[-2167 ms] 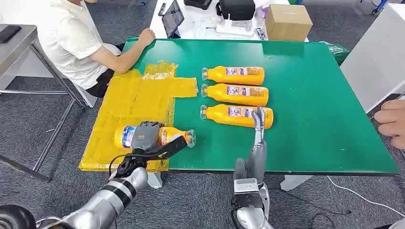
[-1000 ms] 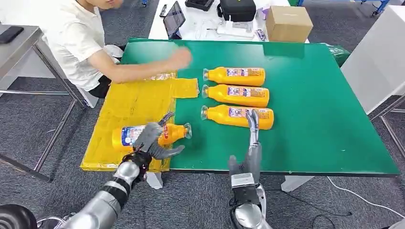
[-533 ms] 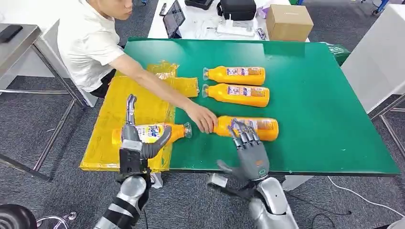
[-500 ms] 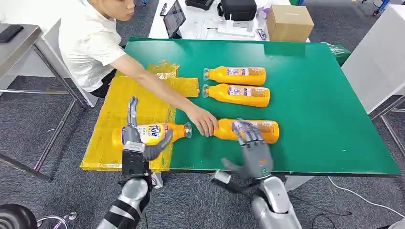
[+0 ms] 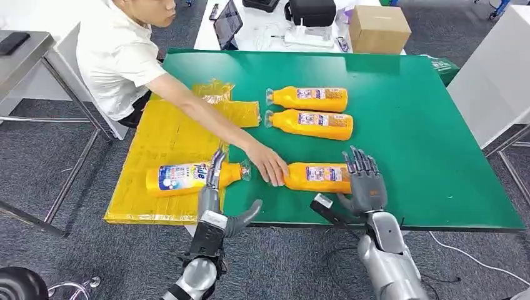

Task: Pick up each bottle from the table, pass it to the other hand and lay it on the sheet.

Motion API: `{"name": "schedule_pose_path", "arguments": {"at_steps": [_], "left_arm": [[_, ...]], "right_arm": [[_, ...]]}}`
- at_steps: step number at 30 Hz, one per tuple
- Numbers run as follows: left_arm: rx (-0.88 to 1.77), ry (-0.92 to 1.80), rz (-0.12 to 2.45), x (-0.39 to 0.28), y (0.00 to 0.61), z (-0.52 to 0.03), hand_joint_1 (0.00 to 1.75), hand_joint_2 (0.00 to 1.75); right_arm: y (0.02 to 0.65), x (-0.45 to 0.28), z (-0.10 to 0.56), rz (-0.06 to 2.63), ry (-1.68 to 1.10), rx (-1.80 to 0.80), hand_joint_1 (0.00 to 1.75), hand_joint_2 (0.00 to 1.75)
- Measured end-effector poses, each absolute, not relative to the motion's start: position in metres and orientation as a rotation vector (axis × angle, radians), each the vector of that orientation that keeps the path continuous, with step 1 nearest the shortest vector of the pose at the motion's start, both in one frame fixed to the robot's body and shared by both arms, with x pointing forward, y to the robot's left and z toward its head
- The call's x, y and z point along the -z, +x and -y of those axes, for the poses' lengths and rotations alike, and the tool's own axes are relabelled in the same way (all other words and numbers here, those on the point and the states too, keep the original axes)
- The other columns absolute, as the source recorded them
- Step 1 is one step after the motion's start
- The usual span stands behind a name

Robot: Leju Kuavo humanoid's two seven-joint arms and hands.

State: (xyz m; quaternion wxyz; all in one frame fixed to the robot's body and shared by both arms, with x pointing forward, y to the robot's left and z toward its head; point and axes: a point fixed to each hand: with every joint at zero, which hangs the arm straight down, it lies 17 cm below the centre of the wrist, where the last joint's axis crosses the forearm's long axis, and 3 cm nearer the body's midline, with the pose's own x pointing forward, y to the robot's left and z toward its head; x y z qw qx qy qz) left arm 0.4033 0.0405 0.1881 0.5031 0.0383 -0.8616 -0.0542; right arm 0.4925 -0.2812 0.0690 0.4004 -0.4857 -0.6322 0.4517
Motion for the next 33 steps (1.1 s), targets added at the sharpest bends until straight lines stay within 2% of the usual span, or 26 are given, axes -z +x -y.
{"name": "schedule_pose_path", "arguments": {"at_steps": [7, 8, 9, 15, 16, 17, 24, 27, 29, 33], "left_arm": [[0.145, 0.064, 2.082, -0.191, 0.400, -0.032, 0.00, 1.75], [0.149, 0.056, 2.081, -0.191, 0.400, -0.031, 0.00, 1.75], [0.152, 0.051, 2.083, -0.191, 0.399, -0.029, 0.00, 1.75], [0.161, 0.029, 2.087, -0.194, 0.398, -0.024, 0.00, 1.75], [0.161, 0.028, 2.089, -0.195, 0.397, -0.023, 0.00, 1.75], [0.161, 0.027, 2.090, -0.195, 0.397, -0.023, 0.00, 1.75], [0.166, 0.008, 2.093, -0.197, 0.396, -0.020, 0.00, 1.75], [0.151, -0.021, 2.087, -0.199, 0.395, -0.019, 0.00, 1.75], [0.101, -0.124, 2.023, -0.193, 0.398, -0.016, 0.00, 1.75], [-0.165, -0.432, 1.754, -0.164, 0.408, -0.022, 0.00, 1.75]], "right_arm": [[0.509, -0.026, 0.288, 1.427, -1.073, -1.186, 0.00, 1.75], [0.514, -0.023, 0.289, 1.399, -1.045, -1.195, 0.07, 1.75], [0.518, -0.021, 0.289, 1.376, -1.024, -1.201, 0.86, 1.75], [0.526, -0.008, 0.293, 1.277, -0.956, -1.272, 0.86, 1.75], [0.526, -0.006, 0.294, 1.270, -0.954, -1.278, 1.52, 1.75], [0.527, -0.007, 0.295, 1.268, -0.955, -1.283, 1.71, 1.75], [0.529, -0.008, 0.295, 1.270, -0.933, -1.292, 1.75, 1.75], [0.525, -0.012, 0.280, 1.388, -0.796, -1.200, 1.75, 1.75], [0.520, -0.018, 0.270, 1.485, -0.690, -1.083, 1.75, 1.75], [0.505, -0.029, 0.246, 1.642, -0.543, -0.851, 1.75, 1.75]]}}
